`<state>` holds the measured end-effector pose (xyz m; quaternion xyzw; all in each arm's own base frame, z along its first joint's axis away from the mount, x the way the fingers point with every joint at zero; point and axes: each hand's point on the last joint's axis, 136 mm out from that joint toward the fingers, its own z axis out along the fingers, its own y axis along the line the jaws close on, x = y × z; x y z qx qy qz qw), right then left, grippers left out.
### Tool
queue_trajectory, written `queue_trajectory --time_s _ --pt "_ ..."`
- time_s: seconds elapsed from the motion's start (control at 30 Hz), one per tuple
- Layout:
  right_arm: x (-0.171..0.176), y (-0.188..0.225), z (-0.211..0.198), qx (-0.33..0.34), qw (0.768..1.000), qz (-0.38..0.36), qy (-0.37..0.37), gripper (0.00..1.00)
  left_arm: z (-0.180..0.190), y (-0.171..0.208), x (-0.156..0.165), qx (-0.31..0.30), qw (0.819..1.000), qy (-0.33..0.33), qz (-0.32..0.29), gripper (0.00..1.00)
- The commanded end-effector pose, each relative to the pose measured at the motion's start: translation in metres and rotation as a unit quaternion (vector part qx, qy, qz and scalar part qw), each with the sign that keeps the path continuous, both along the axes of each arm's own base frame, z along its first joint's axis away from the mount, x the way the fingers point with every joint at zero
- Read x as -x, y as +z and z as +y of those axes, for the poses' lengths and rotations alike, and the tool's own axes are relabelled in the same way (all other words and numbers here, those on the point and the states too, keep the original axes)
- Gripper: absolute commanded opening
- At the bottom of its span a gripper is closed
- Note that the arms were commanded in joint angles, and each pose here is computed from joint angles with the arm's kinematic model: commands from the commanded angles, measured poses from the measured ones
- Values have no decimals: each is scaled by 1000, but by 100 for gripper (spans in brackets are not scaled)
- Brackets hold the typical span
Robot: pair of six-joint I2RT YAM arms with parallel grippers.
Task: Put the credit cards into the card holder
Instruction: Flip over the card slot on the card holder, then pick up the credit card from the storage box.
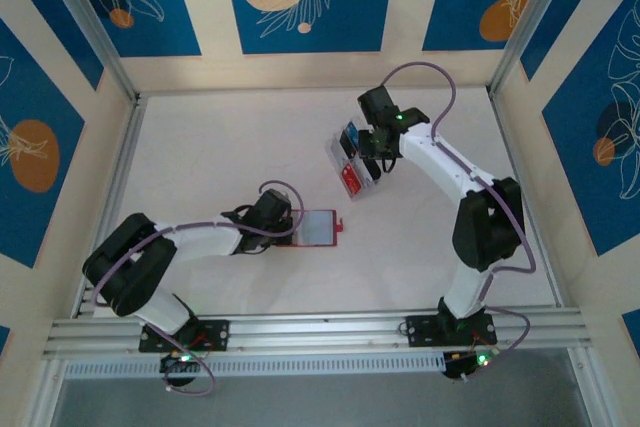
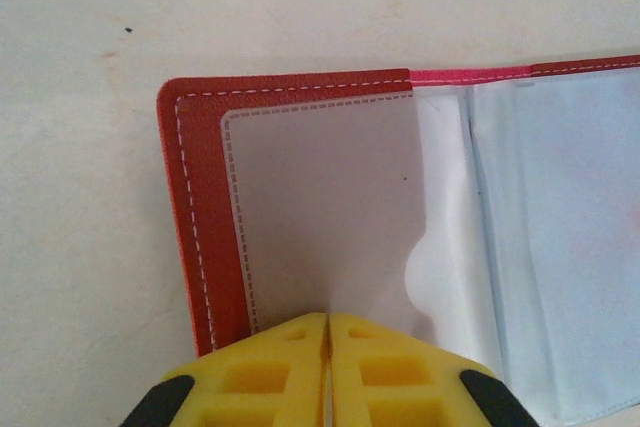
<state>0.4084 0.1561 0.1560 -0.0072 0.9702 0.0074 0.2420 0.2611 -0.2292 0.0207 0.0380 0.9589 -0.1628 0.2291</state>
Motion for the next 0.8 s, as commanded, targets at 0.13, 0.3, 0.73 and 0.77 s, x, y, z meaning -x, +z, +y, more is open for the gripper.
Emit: queue_trajectory --time_s 0.13,0.3,0.73,0.77 --pt "-8 -18 -8 56 998 32 23 39 19 -30 31 -31 997 -4 69 8" --pt "-11 -25 -10 68 997 40 22 38 19 -28 30 -28 997 -4 67 8" --pt "-8 -40 -4 65 996 59 35 32 18 -28 30 -25 997 -3 67 8" --pt "-8 -41 -4 67 995 60 35 32 18 -28 31 -25 997 -3 67 8"
